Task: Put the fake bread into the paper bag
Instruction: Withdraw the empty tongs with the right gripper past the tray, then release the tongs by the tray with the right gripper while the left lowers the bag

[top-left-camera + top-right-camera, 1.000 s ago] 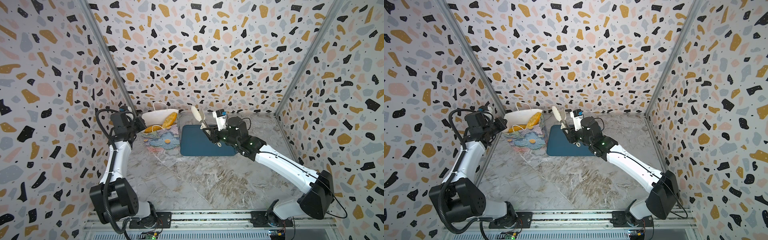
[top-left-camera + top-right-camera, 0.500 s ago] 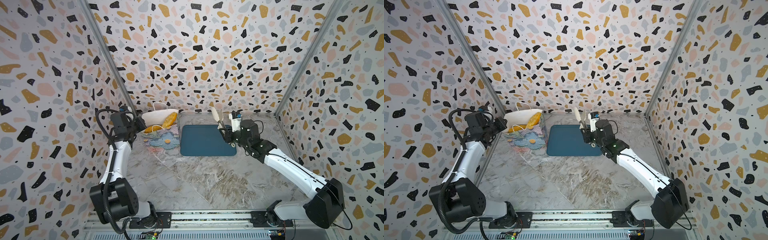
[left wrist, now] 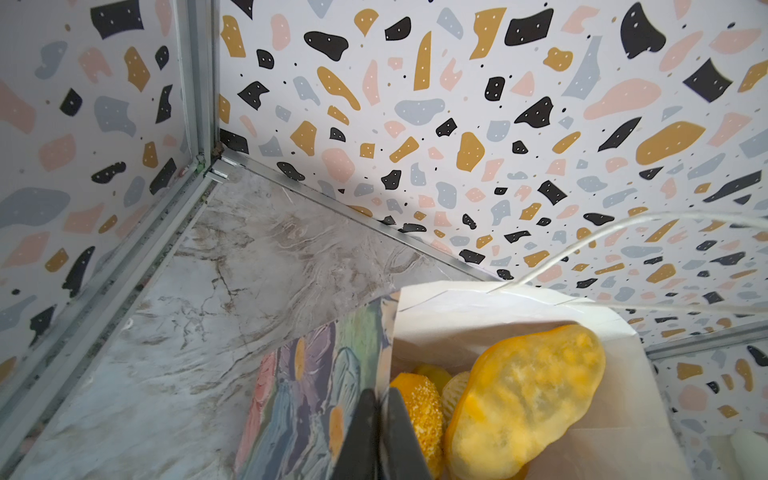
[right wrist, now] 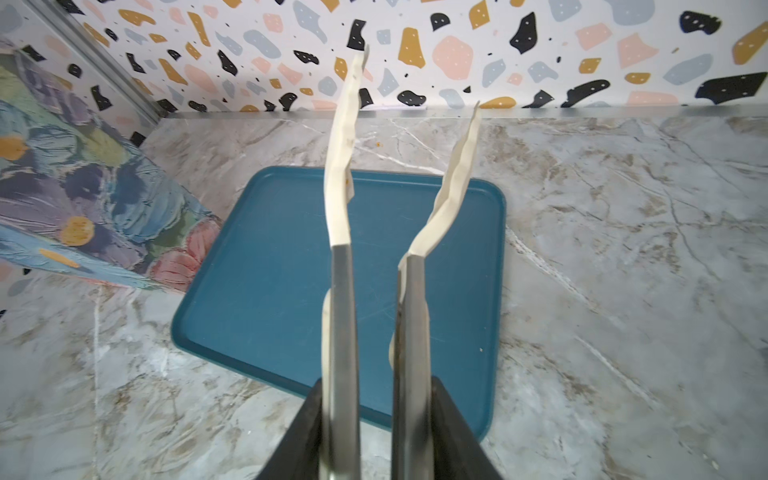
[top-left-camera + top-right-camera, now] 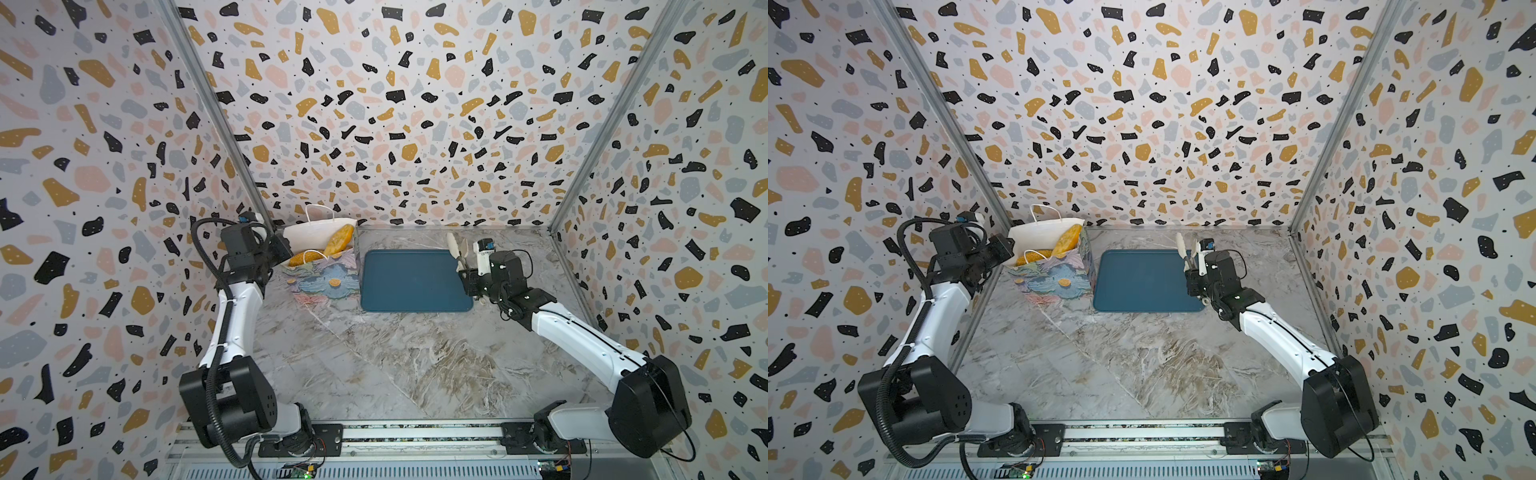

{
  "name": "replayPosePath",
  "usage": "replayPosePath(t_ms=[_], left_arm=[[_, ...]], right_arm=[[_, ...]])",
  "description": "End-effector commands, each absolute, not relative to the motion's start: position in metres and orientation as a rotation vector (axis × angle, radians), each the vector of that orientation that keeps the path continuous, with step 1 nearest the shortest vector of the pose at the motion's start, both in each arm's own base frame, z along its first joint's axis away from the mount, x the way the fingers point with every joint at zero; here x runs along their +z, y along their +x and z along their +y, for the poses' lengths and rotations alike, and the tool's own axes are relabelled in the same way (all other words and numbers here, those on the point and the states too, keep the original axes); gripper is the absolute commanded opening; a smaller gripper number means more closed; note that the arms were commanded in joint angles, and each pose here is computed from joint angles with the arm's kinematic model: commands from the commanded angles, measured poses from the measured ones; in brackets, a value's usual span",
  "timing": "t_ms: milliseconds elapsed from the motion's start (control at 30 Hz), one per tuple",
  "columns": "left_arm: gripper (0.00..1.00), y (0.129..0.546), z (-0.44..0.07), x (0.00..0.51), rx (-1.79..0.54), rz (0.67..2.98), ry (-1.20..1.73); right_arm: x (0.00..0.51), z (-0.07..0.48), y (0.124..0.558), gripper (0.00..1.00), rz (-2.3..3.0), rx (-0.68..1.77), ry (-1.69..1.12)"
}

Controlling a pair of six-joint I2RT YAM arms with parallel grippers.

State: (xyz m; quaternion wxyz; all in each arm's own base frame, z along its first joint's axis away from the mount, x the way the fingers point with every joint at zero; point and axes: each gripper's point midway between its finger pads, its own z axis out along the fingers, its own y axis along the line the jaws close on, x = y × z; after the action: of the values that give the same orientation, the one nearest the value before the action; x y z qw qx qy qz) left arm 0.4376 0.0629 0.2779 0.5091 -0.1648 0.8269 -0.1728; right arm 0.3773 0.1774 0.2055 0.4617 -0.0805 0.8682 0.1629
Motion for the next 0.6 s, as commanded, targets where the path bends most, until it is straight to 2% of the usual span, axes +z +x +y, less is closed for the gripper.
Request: replayPosePath(t_ms=[0,200,267,333,567], left_arm=[[0.23,0.439,0.065,0.291,-0.404,1.945,-0.386],[0.42,0.437,0.070,0.294,-0.371,1.938,-0.404],[0.50,0.436,0.071,0.295,-0.360,1.936,-0.410],[0.63,0.436,0.071,0.298,-0.361,1.929,-0.412],[0.86,0.430,0.083,0.307,-0.356,1.902,-0.440]], right_arm=[[0.225,0.156,0.386,0.38,2.056,0.334,-0.166],[0.196,0.124,0.396,0.38,2.107,0.269,-0.111],[0.189,0.115,0.399,0.38,2.118,0.242,-0.099],[0.181,0.105,0.402,0.38,2.132,0.212,-0.083],[0.148,0.089,0.414,0.38,2.226,0.144,-0.082]])
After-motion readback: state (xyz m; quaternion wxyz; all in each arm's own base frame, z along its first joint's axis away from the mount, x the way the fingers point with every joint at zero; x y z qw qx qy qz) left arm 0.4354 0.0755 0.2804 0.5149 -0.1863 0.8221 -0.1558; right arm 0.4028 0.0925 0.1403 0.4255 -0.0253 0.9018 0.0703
